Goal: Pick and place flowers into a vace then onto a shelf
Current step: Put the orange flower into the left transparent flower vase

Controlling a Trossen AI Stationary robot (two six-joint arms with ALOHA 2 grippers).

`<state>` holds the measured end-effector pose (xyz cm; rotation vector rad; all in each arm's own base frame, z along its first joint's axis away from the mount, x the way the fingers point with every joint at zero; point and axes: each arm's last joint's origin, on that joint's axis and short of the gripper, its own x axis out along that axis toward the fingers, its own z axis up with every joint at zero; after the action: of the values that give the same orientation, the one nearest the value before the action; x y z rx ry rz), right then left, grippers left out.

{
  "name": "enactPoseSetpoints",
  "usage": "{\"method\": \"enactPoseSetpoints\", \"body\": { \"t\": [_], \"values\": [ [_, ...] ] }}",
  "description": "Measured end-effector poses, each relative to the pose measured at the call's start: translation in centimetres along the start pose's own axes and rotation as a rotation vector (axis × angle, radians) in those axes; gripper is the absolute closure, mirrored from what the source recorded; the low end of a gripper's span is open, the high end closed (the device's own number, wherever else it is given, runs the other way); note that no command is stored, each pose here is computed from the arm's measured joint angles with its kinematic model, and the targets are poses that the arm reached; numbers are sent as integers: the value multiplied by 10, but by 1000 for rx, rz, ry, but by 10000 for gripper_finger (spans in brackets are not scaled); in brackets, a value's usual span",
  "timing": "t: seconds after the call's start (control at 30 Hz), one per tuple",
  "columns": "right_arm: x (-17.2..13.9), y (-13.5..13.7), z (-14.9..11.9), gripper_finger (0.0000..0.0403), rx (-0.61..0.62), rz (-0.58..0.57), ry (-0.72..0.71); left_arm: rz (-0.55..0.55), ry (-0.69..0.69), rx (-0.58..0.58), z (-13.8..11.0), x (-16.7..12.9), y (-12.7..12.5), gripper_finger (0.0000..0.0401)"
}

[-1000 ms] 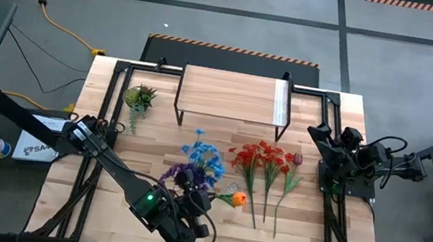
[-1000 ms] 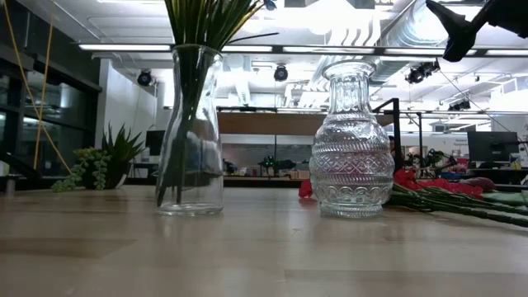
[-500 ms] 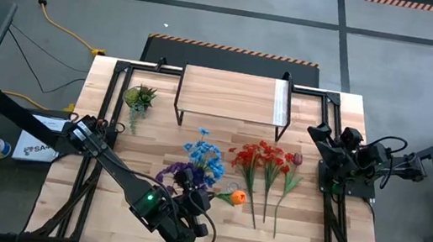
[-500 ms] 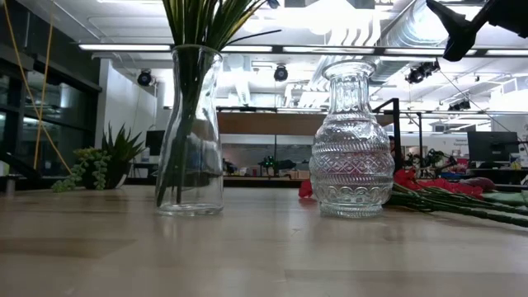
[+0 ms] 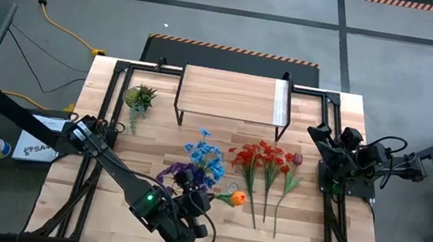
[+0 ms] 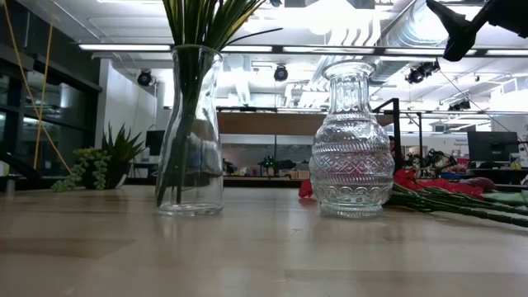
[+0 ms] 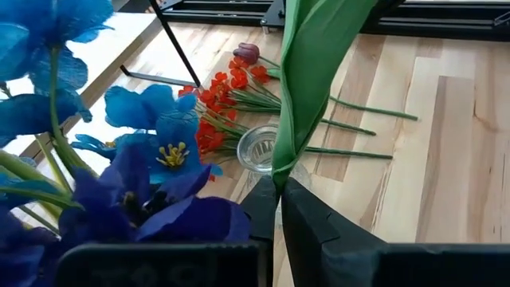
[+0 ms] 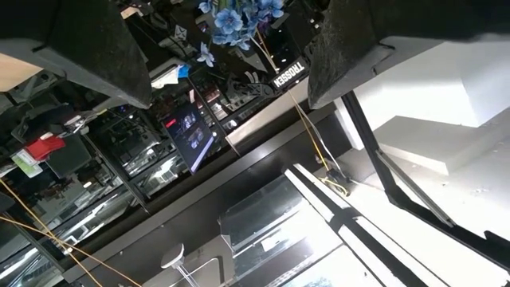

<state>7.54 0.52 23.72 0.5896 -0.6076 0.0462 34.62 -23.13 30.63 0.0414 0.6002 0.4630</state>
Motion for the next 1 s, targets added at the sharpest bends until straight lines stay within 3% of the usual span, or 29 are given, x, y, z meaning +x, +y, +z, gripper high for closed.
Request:
{"method": "enactPoseSetpoints", "body": {
  "t": [1.0],
  "values": [
    [0, 0, 0, 75, 0, 0, 0, 22, 31, 42, -8, -6, 1, 352]
  ]
}}
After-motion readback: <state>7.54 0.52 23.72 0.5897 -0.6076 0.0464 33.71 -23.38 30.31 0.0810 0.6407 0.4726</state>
